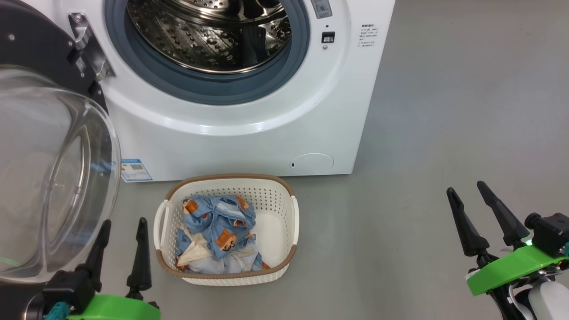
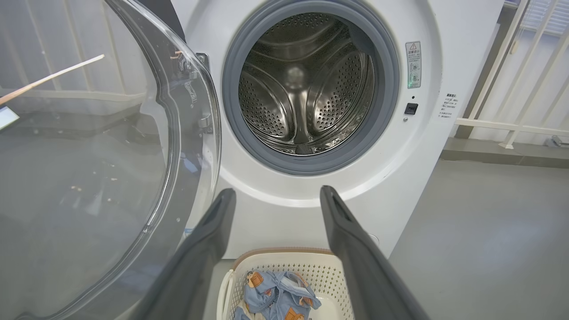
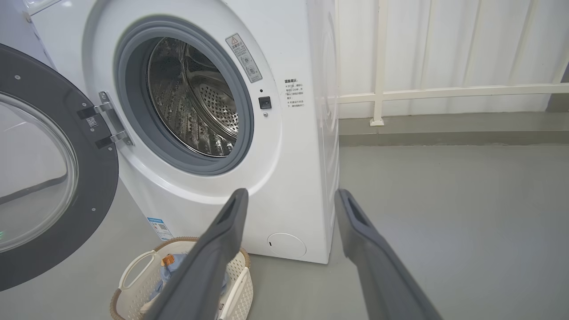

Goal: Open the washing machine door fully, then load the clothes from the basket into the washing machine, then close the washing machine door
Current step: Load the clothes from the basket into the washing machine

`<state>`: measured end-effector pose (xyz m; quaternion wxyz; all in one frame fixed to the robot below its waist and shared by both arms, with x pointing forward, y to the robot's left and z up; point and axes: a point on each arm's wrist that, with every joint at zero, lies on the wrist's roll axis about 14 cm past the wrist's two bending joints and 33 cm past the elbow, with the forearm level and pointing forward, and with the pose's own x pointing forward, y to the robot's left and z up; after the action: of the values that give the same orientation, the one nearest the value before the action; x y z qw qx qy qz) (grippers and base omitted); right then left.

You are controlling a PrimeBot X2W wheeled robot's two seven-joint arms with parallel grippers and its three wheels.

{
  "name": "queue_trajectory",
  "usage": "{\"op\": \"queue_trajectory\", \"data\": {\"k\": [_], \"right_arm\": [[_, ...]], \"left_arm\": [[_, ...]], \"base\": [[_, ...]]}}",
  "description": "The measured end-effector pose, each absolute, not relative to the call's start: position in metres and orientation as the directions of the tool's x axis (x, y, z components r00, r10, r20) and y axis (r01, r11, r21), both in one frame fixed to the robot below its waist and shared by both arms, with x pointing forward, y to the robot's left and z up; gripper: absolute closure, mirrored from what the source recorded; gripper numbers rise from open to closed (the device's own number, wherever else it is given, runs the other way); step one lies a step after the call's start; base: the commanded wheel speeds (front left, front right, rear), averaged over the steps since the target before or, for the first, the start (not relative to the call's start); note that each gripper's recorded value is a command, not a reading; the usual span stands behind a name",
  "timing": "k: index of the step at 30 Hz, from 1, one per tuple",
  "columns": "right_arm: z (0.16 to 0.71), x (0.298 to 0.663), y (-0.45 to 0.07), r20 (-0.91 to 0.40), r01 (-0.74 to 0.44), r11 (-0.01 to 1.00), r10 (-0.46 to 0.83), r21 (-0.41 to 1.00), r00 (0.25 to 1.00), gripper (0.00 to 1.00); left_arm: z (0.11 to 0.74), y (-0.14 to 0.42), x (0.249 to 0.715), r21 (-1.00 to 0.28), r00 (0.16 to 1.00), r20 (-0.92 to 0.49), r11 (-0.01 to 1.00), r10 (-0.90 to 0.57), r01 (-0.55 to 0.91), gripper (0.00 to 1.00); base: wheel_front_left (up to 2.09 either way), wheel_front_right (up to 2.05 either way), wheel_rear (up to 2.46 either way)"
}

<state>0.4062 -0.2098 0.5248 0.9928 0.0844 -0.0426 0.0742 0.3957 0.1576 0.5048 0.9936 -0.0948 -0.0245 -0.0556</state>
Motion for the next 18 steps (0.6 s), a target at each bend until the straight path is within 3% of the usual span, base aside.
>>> {"op": "queue_trajectory", "data": {"k": [18], "right_arm": [[0.5246, 0.4091, -0.2097, 0.098, -0.153, 0.975, 0.139, 0.163, 0.985, 0.0]], "left_arm": [[0.5013, 0.161, 0.3944, -0.187, 0.994, 0.048, 0.977, -0.095, 0.103, 0.0]], "base": [[1.02, -1.02, 0.0]]}}
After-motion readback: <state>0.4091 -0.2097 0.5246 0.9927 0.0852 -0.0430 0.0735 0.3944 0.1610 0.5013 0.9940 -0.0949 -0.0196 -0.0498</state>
